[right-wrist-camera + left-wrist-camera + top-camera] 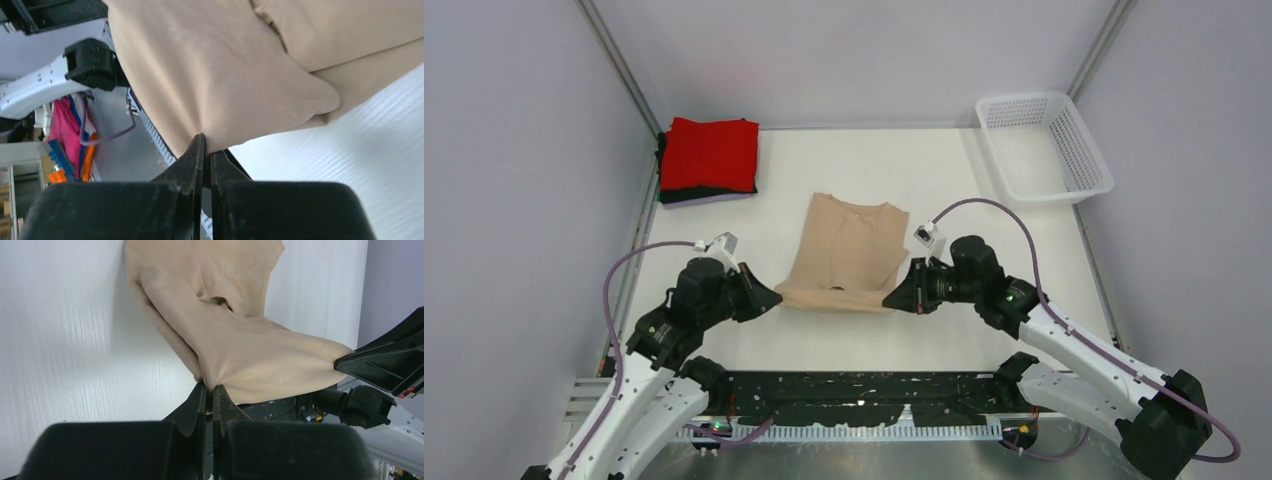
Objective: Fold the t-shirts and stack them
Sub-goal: Fold the long partially folded tshirt into a neat square
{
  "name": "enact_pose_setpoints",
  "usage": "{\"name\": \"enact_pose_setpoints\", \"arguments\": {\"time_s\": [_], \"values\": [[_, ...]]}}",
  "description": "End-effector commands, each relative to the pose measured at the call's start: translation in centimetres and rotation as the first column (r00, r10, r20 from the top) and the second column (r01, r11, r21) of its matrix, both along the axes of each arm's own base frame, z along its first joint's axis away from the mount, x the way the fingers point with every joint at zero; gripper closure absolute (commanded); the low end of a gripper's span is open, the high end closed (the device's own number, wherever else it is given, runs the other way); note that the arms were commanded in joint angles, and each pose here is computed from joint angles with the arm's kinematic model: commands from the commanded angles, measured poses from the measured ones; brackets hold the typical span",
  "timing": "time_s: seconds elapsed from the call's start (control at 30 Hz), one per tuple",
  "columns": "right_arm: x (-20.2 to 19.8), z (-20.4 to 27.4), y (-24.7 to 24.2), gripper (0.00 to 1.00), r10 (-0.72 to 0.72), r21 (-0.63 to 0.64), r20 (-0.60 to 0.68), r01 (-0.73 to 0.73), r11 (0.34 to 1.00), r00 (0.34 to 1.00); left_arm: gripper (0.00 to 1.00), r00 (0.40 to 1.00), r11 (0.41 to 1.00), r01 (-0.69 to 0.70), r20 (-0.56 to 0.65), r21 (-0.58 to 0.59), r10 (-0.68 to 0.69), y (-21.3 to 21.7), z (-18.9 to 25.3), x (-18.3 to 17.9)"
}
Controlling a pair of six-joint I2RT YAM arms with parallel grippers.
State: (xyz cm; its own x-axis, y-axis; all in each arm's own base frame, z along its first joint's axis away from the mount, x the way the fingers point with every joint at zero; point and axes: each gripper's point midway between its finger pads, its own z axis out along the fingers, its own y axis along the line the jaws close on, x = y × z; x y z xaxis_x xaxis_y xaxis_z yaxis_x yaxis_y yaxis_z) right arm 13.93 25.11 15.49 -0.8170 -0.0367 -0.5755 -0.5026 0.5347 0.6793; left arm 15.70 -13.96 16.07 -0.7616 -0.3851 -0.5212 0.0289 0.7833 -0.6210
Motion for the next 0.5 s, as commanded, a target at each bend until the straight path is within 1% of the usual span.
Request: {"name": "enact_pose_setpoints", "arguments": {"time_s": [0.0, 0.13, 0.17, 0.33, 0.47], "values": [[3.0, 2.7, -0.6, 0.95, -0.036, 0.046, -0.003, 0.036, 0.998, 0.999, 1.00, 0.983, 0.986, -0.154, 0.112, 0.062, 0.146, 1.5, 3.4, 4.4], [6.3, 2.6, -1.3, 0.95, -0.095, 0.025, -0.026, 0.095, 0.995, 0.995, 1.00, 0.974, 0.980, -0.184, 0.147, 0.073, 0.172, 1.2, 5.4, 7.8], [7.0, 3.3, -1.3, 0.95, -0.101, 0.028, -0.004, 0.101, 0.994, 0.995, 1.00, 0.974, 0.979, -0.190, 0.143, 0.080, 0.177, 1.1, 5.6, 8.5], [10.3, 3.2, -1.8, 0.95, -0.138, 0.012, -0.040, 0.139, 0.990, 0.990, 1.00, 0.971, 0.972, -0.208, 0.139, 0.110, 0.192, 0.9, 6.0, 12.5], [13.0, 3.2, -2.6, 0.95, -0.190, -0.004, -0.031, 0.190, 0.982, 0.981, 1.00, 0.974, 0.969, -0.199, 0.136, 0.148, 0.179, 0.6, 6.0, 15.1]]}}
